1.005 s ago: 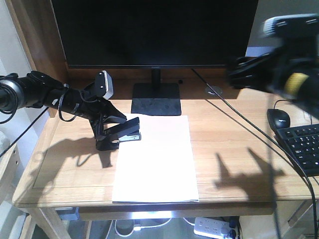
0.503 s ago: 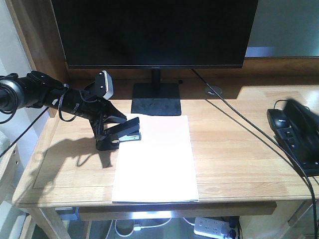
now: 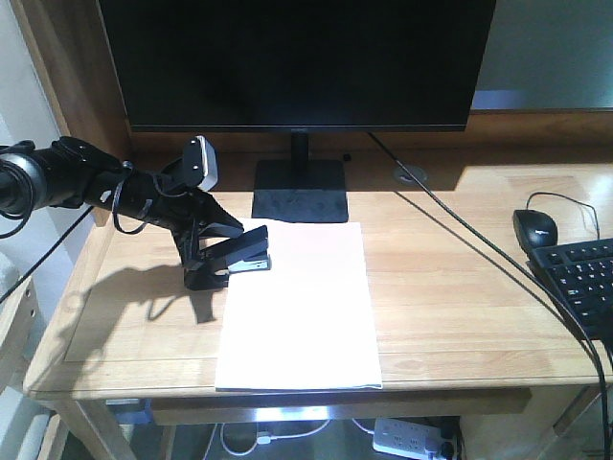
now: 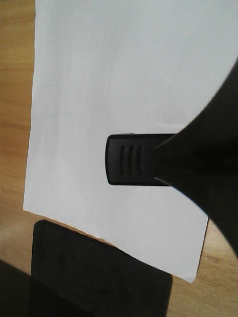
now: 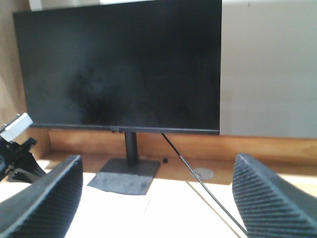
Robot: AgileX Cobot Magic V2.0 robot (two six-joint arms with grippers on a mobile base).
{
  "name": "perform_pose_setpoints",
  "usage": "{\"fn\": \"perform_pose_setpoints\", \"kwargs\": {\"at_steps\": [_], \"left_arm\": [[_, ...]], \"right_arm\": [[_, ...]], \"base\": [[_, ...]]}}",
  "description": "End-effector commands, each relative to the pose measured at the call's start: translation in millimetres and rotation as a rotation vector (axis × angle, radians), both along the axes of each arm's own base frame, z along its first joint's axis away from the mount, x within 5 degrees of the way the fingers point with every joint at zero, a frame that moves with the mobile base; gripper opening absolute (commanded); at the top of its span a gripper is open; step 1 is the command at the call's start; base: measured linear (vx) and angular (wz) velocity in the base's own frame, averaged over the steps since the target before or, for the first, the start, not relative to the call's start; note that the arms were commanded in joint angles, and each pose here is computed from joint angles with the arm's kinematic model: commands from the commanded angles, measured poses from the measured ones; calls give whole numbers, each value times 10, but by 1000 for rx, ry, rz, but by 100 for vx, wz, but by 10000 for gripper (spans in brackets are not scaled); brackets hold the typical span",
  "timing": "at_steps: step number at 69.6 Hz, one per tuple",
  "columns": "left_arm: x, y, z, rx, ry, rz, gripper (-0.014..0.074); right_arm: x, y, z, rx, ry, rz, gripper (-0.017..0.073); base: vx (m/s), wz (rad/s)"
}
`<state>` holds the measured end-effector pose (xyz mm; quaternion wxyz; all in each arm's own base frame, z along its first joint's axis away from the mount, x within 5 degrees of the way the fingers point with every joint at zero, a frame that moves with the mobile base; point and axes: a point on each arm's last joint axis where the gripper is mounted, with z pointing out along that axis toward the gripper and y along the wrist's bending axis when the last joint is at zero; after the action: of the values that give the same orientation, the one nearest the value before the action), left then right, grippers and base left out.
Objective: Grab stapler and paper to desk for stapling
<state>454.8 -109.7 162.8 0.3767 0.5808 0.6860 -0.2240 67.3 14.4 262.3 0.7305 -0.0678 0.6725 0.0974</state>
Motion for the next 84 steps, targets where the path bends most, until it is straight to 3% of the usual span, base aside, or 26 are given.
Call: {"fn": "perform_pose_setpoints", "kwargs": {"at_steps": [1, 66, 84], "left_arm": [[4, -38, 391, -67, -70, 14, -6], [7, -41, 391, -66, -72, 18, -6], [15, -275, 383, -33, -122, 41, -6]], "right_arm": [[-3, -8, 86, -61, -40, -15, 577], [-3, -10, 87, -62, -41, -17, 577], [-3, -10, 87, -62, -41, -17, 577]], "base": [[0, 0], [0, 0], [0, 0]]}}
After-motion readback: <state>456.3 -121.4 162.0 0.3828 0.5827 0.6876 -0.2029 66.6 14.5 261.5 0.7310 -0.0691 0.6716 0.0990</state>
